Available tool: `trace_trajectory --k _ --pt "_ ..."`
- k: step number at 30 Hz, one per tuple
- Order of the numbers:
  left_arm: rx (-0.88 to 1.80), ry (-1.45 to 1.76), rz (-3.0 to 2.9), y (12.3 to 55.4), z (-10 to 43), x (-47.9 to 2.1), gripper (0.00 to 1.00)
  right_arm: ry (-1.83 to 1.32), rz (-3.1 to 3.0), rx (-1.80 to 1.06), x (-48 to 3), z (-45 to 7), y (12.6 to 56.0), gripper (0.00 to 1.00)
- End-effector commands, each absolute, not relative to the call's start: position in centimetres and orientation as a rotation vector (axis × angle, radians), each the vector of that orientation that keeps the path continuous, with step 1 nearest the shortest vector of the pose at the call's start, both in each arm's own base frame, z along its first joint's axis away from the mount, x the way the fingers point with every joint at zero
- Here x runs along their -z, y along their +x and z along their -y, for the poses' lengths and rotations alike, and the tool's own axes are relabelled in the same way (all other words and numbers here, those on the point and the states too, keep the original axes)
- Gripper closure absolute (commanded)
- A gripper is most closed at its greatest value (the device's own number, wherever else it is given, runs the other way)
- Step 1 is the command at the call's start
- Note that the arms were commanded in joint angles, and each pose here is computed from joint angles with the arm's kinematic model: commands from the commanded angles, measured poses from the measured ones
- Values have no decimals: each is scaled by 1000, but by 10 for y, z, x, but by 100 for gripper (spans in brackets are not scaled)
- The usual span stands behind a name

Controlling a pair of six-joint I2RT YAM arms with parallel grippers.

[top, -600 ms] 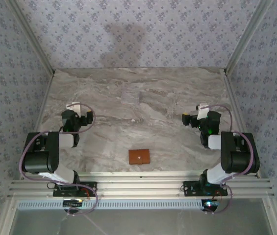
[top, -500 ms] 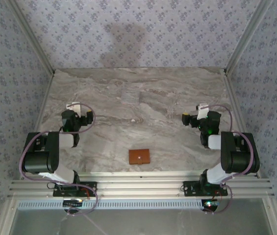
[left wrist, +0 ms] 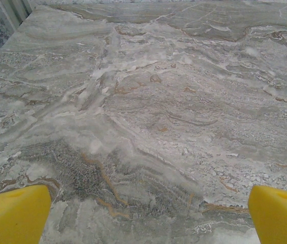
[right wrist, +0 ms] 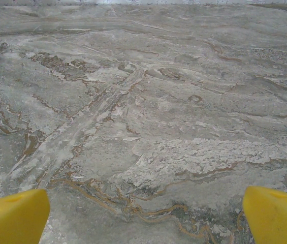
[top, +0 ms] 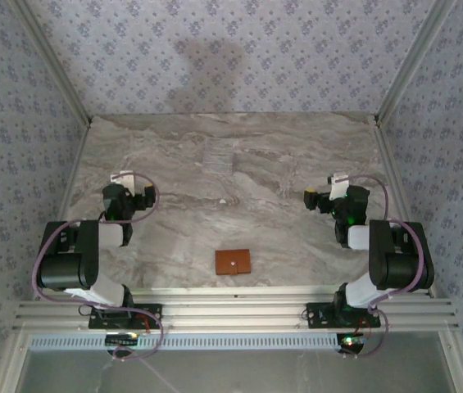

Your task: Take the credit cards out of the card holder

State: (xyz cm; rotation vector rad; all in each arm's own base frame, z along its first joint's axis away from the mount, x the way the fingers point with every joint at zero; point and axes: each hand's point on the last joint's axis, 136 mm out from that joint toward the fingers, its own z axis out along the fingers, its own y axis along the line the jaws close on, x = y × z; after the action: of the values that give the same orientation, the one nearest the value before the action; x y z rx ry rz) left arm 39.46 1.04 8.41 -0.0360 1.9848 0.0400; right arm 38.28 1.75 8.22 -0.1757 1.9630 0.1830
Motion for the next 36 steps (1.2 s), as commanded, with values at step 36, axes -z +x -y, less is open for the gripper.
trace_trajectory --k 36 --pt "238 -475 -2350 371 8 -165 0 -8 -2302 -183 -134 -83 412 25"
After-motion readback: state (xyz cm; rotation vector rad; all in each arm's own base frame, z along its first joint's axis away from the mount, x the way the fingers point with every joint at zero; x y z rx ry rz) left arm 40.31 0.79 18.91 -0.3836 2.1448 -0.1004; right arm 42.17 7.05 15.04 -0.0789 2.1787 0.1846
